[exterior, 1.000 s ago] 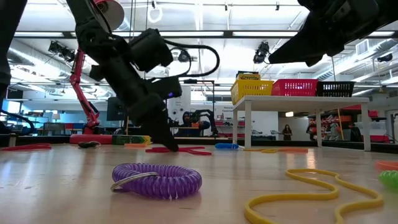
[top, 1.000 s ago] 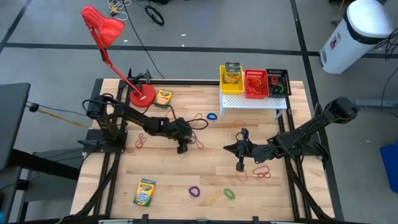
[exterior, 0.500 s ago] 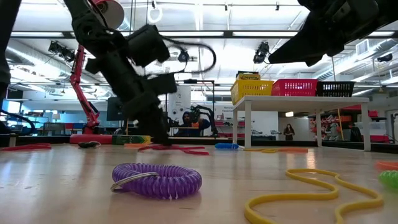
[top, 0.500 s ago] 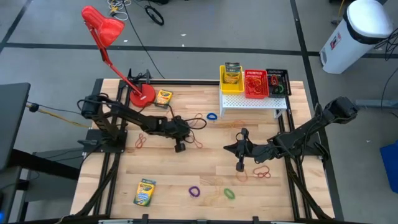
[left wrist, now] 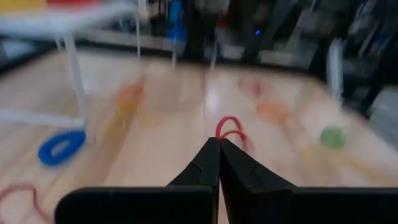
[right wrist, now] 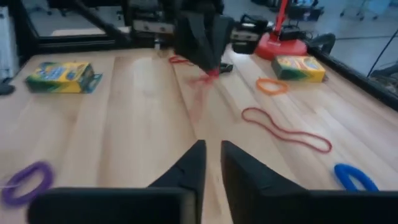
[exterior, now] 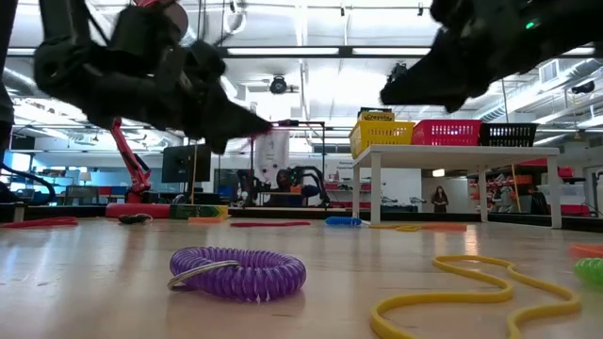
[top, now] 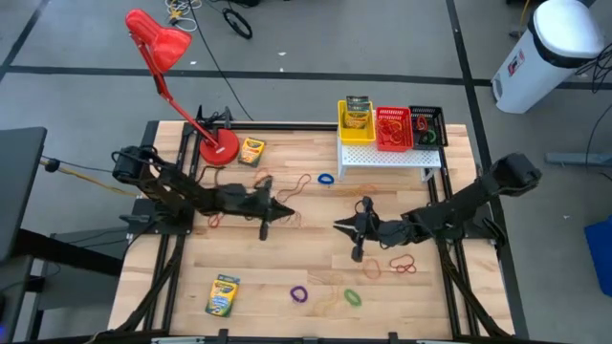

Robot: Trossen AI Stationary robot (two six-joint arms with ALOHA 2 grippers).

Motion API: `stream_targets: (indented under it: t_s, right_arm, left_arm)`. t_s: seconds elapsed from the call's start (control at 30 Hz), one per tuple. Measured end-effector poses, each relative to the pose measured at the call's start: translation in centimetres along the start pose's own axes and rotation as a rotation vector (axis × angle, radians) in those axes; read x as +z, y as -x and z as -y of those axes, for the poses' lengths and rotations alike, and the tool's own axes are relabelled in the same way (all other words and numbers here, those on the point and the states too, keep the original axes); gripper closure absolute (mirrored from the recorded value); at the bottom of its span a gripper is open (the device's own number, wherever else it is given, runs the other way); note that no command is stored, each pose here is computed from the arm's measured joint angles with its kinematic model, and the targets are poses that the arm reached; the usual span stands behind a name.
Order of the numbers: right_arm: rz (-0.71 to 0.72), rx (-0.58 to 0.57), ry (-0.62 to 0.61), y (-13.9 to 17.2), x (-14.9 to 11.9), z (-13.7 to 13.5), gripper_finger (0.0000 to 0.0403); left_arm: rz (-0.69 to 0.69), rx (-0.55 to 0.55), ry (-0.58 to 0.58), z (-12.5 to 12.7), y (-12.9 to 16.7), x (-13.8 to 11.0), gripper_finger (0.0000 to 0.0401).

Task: Pick & Place Office Desk Supplies
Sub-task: Put the red rubber band on the red basket

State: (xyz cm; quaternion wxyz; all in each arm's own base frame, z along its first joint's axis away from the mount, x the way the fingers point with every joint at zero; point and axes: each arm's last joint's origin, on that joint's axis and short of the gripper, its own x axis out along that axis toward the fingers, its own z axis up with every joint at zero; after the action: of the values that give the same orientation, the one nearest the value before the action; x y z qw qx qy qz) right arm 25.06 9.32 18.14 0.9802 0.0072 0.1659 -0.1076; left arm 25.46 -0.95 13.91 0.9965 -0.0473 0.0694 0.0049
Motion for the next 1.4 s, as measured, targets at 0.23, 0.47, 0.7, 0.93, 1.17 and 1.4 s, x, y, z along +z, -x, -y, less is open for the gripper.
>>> stream_targets:
  t_s: [0.23, 0.47, 0.7, 0.93, 1.17, 1.4]
  right_arm:
    - [0.013, -0.018, -0.027, -3.1, 0.5, 0.7, 0.0277]
    - [0.055, 0.001, -0.115, -6.7, 0.9, 0.6, 0.0219]
    - [0.068, -0.016, -0.153, -10.4, 1.1, 0.4, 0.0195]
    - [0.111, 0.023, -0.169, -13.0, 1.6, -0.6, 0.0217]
    - [0.116, -0.04, -0.151, -12.8, 1.4, -0.5, 0.0355]
    - [0.119, -0.064, -0.096, -12.2, 1.7, -1.1, 0.0396]
  left_arm:
    - [0.102, -0.013, -0.011, 0.2, 1.3, 0.0, 0.0397]
    - [0.114, -0.009, -0.022, 0.4, 0.7, 0.3, 0.0396]
    - [0.128, 0.01, -0.016, 0.7, 0.3, 0.5, 0.0396]
    - [0.124, 0.005, -0.013, 0.8, 0.1, 0.4, 0.0396]
    - [0.125, -0.007, -0.002, 1.2, 0.1, 0.4, 0.0384]
    - [0.136, -0.013, 0.03, 1.2, 0.2, 0.7, 0.0315]
